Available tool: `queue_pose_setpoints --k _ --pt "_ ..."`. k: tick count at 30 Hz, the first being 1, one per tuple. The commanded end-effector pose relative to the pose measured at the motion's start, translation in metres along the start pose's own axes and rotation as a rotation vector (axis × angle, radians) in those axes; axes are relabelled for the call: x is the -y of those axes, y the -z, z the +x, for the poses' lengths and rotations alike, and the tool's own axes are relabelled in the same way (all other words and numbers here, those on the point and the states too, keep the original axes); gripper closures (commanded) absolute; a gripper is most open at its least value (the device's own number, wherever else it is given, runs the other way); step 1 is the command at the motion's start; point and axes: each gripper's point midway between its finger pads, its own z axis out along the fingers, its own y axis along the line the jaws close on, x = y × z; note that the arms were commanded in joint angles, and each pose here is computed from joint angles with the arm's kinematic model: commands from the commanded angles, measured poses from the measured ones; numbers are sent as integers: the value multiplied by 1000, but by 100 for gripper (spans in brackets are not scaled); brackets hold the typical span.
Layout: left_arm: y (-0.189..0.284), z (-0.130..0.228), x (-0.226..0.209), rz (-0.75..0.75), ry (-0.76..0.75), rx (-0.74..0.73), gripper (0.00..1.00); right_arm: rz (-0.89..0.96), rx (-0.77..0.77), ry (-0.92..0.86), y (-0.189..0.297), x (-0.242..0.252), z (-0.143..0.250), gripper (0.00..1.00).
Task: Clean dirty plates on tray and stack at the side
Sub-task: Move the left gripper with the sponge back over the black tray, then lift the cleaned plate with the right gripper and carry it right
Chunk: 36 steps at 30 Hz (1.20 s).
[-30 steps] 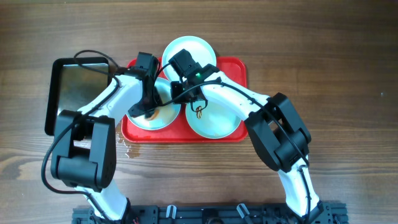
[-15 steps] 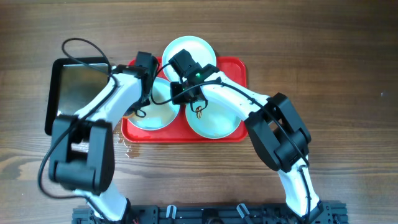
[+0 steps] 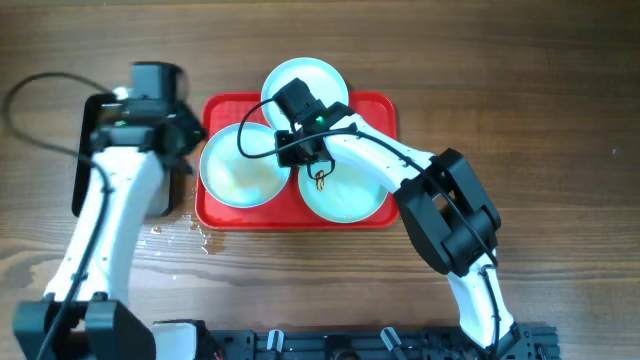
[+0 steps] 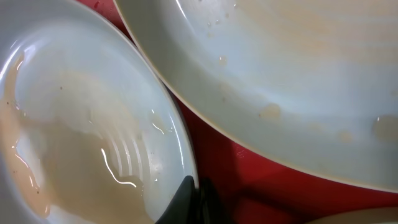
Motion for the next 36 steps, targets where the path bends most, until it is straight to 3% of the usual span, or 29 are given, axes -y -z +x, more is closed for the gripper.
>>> queue_pose_setpoints --k 1,4,11,16,19,24,30,33,36 --pt "6 -33 -43 -34 119 52 96 15 -26 -17 -8 8 6 96" --pt "3 -46 -70 -68 191 70 96 7 -13 10 0 3 1 96" --pt "-29 -59 -102 -124 273 54 96 -67 152 93 85 -32 -32 96" --pt "-44 -59 -107 -139 284 37 96 18 263 134 121 -24 -47 96" --pt "-55 -54 -109 -154 282 6 96 241 377 201 141 1 -62 95" --pt "-58 -52 -108 -153 281 -5 96 380 438 235 150 11 -68 96" --pt "-60 -46 -91 -56 281 -53 96 401 474 238 153 10 -74 96" --pt "-59 -40 -71 54 236 -104 96 447 500 414 154 5 -84 96" --pt "-58 -36 -59 121 231 -134 96 607 561 570 168 -5 -91 96"
